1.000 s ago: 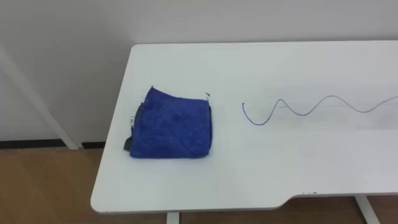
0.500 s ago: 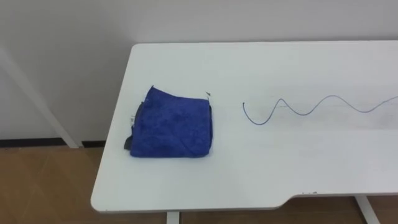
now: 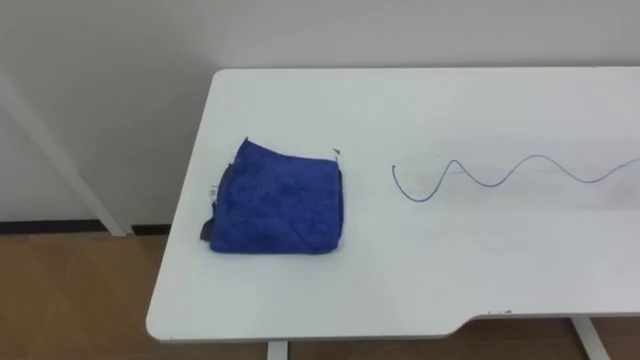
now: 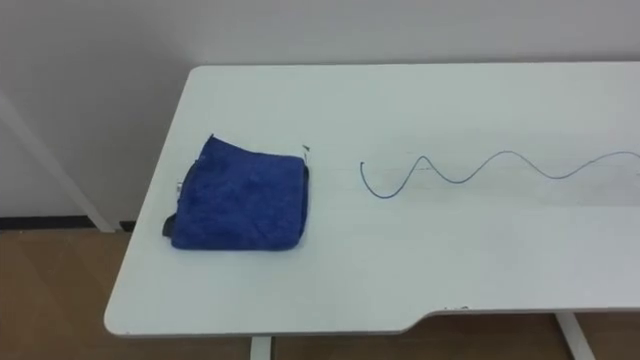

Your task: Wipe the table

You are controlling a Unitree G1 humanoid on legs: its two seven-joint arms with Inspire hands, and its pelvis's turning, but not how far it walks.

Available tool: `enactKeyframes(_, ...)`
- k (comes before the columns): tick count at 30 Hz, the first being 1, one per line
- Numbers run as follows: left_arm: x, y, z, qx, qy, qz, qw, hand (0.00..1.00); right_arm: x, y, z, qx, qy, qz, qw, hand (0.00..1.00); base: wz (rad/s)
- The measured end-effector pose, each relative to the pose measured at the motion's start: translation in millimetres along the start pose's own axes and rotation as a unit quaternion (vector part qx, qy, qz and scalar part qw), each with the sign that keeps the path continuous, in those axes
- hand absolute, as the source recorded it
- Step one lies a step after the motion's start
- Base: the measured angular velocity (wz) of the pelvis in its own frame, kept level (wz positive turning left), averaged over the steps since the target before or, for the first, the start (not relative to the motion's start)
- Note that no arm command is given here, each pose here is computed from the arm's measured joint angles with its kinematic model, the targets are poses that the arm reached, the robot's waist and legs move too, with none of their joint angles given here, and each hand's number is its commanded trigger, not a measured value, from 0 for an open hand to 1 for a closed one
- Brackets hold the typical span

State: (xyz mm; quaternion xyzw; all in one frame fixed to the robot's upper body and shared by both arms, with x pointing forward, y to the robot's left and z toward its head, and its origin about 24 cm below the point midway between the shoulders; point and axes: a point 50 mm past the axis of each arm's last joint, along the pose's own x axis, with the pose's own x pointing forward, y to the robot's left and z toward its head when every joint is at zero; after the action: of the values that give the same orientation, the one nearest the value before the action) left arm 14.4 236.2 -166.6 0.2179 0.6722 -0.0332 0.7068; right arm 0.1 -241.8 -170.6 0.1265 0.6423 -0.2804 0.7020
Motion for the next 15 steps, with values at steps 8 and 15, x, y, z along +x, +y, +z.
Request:
enactKeyframes(8, -1.2, 26.6, -14, -0.076, 0.019, 0.037, 0.996, 0.0, -4, -49, 9, 0.373, 0.017, -0.095, 0.923, 0.0, -0.03)
enactKeyframes(15, -3.4, 54.9, 3, -0.089, -0.016, 0.076, 0.993, 0.0, -21, -79, 79, 0.465, -0.079, -0.171, 0.865, 0.0, -0.09)
